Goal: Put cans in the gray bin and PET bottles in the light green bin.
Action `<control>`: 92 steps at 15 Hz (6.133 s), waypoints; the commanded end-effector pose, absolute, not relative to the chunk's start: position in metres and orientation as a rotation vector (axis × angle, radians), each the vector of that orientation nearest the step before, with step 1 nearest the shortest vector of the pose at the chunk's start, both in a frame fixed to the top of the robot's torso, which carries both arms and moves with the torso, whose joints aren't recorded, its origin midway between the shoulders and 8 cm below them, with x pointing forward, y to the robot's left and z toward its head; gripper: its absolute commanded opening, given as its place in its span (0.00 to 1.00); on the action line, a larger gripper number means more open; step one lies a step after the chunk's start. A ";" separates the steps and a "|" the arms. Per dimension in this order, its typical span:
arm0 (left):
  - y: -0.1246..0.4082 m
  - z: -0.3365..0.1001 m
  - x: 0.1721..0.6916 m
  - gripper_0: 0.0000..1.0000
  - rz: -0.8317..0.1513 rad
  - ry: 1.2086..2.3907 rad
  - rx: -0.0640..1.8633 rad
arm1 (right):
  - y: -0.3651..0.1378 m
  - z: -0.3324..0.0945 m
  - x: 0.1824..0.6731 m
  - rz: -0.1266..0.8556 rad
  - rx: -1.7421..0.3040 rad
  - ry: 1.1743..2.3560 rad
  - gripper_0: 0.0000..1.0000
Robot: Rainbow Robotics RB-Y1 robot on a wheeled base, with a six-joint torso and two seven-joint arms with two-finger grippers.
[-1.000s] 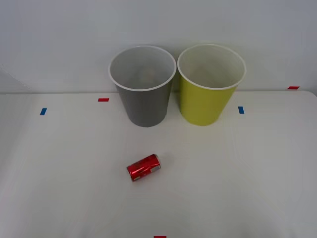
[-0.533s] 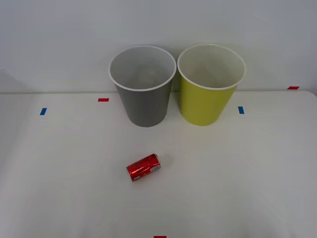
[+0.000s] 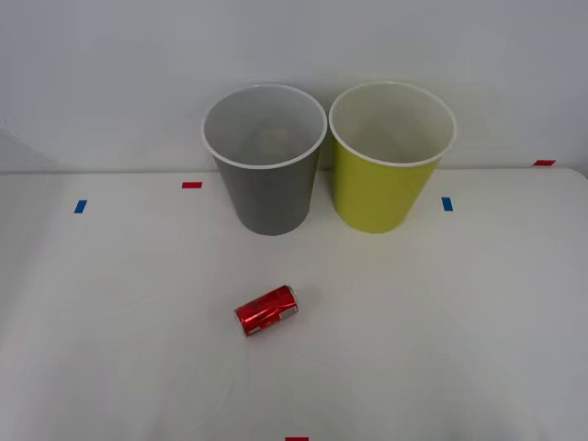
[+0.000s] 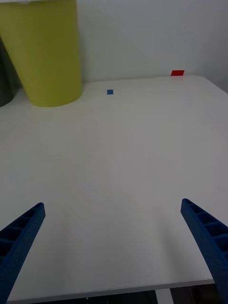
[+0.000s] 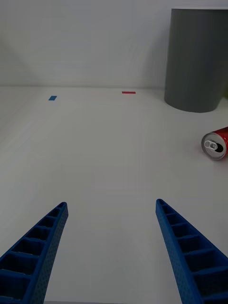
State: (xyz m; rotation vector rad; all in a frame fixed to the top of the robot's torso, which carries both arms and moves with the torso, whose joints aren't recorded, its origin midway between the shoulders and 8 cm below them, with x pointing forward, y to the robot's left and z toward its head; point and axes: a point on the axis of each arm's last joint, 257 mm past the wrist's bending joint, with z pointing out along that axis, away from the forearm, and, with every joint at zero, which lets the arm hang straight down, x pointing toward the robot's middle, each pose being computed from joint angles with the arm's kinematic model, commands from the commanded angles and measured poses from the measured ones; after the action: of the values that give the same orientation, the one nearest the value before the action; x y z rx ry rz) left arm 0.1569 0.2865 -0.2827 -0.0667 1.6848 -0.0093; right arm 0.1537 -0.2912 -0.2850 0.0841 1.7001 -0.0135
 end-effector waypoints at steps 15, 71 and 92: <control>0.266 -0.277 0.197 0.65 -0.212 1.570 0.390 | -0.291 -0.285 0.154 -0.013 0.084 1.700 1.00; 0.065 -0.267 0.366 0.92 0.086 1.937 1.083 | -0.291 -0.285 0.154 -0.013 0.084 1.700 1.00; 0.057 -0.276 0.373 0.88 0.099 1.965 1.240 | -0.291 -0.285 0.154 -0.013 0.084 1.700 1.00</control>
State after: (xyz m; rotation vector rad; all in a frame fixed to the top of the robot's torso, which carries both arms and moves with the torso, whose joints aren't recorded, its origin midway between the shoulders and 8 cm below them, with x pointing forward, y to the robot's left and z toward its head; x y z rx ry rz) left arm 0.3703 0.0571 -0.2739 1.2334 1.9670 0.0928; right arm 0.1537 -0.2912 -0.2850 0.0841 1.7001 -0.0134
